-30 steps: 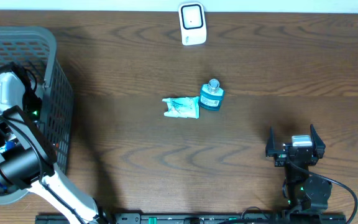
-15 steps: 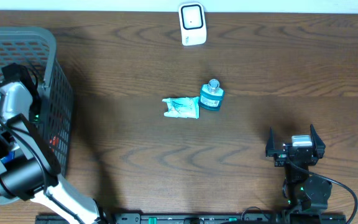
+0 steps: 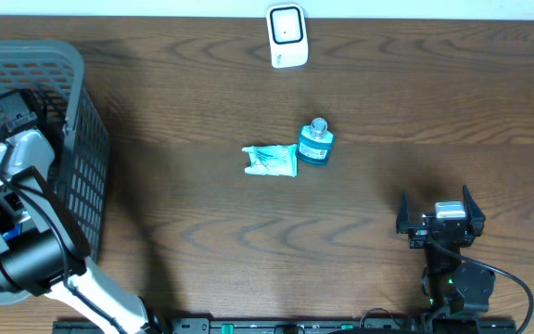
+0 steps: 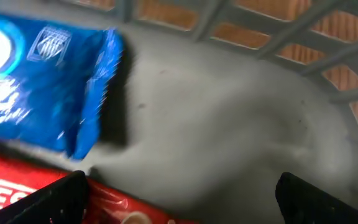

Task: Scan the item barcode
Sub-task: 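Align and close the left gripper on the red Nescafe stick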

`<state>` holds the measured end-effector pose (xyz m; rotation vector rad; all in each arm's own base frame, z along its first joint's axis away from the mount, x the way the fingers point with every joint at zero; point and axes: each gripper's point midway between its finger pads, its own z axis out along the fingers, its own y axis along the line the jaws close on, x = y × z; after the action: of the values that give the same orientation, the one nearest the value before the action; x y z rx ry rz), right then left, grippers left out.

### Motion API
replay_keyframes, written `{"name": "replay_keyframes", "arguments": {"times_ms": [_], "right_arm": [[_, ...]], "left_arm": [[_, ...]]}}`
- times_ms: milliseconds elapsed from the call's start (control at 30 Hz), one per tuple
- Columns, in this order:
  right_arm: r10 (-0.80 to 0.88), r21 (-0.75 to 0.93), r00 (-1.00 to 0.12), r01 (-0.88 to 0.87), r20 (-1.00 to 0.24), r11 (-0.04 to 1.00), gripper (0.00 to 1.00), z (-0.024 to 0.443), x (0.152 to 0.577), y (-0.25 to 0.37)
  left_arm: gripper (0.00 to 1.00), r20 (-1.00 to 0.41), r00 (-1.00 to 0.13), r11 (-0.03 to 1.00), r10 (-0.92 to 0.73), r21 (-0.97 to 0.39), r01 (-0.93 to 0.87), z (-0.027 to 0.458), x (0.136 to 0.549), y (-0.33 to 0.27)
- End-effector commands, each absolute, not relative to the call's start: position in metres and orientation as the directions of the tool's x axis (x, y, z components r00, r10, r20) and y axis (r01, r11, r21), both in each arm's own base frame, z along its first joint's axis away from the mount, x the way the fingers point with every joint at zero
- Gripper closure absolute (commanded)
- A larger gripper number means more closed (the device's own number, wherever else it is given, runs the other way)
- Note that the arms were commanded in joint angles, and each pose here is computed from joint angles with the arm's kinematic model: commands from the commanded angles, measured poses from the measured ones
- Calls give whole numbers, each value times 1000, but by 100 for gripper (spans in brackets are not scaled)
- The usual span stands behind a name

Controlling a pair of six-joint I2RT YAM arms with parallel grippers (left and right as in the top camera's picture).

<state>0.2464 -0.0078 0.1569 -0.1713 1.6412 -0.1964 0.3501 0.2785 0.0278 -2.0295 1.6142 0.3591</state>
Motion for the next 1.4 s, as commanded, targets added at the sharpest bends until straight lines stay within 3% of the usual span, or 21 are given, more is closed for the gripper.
{"name": "replay_keyframes", "arguments": {"times_ms": [0,367,533,767,833,1000,1100,1367], "right_arm": [[-216,-217,-80,10,-973,976,1,156,246,-8],[-216,-217,-80,10,-973,976,1,156,246,-8],[-216,-218,-80,10,-973,976,1,156,246,-8],[-216,-218,-80,10,-973,976,1,156,246,-8],[-216,-218,-80,10,-973,976,1,156,246,-8],[-216,-218,-80,10,-973,976,1,156,246,-8],[-216,-217,-80,10,-973,976,1,156,246,-8],[-216,-218,-80,11,-973,976,1,156,246,-8]], "left_arm": [[2,-339,69,-65,-938,-24,-998,-51,320,242],[2,-339,122,-97,-933,-91,-991,31,318,238],[2,-290,216,-185,-932,-130,-974,47,313,227],[2,-257,224,-185,-940,-168,-968,61,315,221],[2,-247,234,-202,-940,-148,-968,60,310,218],[2,-202,389,-385,-899,-62,-921,49,281,201],[2,-200,445,-444,-873,-53,-894,42,274,198],[2,-230,452,-463,-862,-7,-886,14,264,199]]}}
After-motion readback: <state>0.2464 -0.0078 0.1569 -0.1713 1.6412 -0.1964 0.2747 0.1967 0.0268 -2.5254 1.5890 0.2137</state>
